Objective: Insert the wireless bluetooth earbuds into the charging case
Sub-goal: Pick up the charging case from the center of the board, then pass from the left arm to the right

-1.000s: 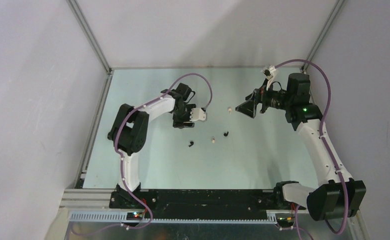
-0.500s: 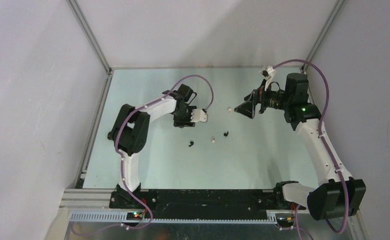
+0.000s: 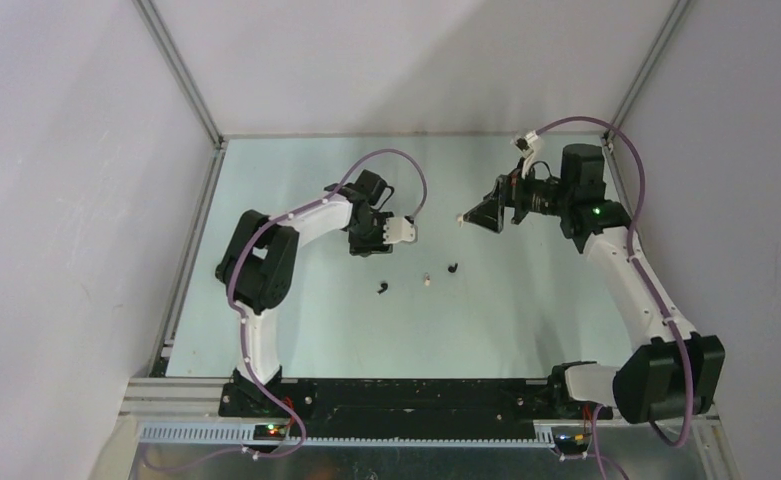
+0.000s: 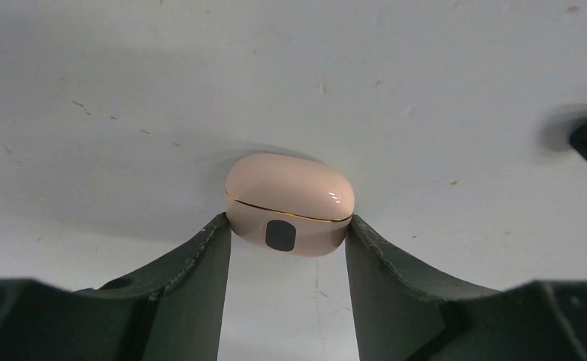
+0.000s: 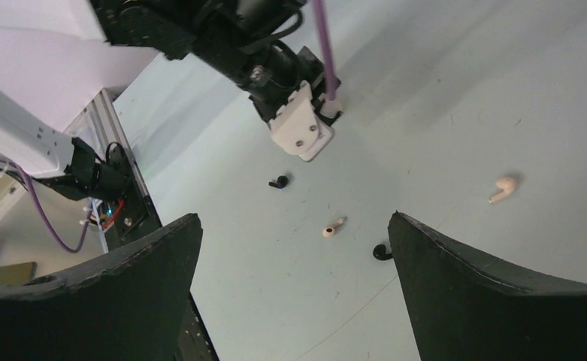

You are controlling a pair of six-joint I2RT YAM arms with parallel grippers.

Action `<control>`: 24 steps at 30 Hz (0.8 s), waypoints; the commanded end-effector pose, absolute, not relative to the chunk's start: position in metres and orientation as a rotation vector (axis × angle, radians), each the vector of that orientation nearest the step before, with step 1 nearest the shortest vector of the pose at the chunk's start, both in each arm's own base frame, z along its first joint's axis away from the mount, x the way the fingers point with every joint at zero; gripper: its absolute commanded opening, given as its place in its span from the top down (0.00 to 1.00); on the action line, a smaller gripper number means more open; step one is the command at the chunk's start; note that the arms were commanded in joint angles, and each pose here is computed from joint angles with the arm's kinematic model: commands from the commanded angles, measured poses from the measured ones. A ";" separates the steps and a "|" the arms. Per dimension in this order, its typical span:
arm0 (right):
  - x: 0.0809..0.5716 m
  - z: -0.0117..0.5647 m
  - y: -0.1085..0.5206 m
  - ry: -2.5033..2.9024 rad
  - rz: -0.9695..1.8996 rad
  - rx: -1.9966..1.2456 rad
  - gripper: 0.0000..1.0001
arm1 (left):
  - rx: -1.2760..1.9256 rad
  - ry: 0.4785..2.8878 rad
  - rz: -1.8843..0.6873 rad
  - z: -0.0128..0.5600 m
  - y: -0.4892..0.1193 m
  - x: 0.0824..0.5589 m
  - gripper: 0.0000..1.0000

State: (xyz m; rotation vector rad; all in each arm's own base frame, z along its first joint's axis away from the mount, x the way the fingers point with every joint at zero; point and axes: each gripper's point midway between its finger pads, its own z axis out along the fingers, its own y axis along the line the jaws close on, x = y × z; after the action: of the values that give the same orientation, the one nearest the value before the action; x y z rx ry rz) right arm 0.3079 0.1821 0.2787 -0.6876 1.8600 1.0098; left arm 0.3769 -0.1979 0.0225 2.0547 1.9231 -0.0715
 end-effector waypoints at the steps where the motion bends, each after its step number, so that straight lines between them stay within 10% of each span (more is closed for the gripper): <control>1: 0.331 0.269 0.186 1.908 1.048 -0.575 0.00 | 1.892 1.863 -0.126 0.057 -0.219 0.378 0.61; 24: 0.362 0.167 0.298 2.241 1.392 -0.377 0.23 | 1.478 1.813 -0.365 0.144 -0.262 0.347 0.60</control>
State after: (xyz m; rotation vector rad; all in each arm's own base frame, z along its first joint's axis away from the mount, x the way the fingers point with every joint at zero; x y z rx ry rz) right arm 0.3551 0.2733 0.1395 -0.3143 2.3447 1.3105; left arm 0.3623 -0.2374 0.1119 1.5471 1.8862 -0.2741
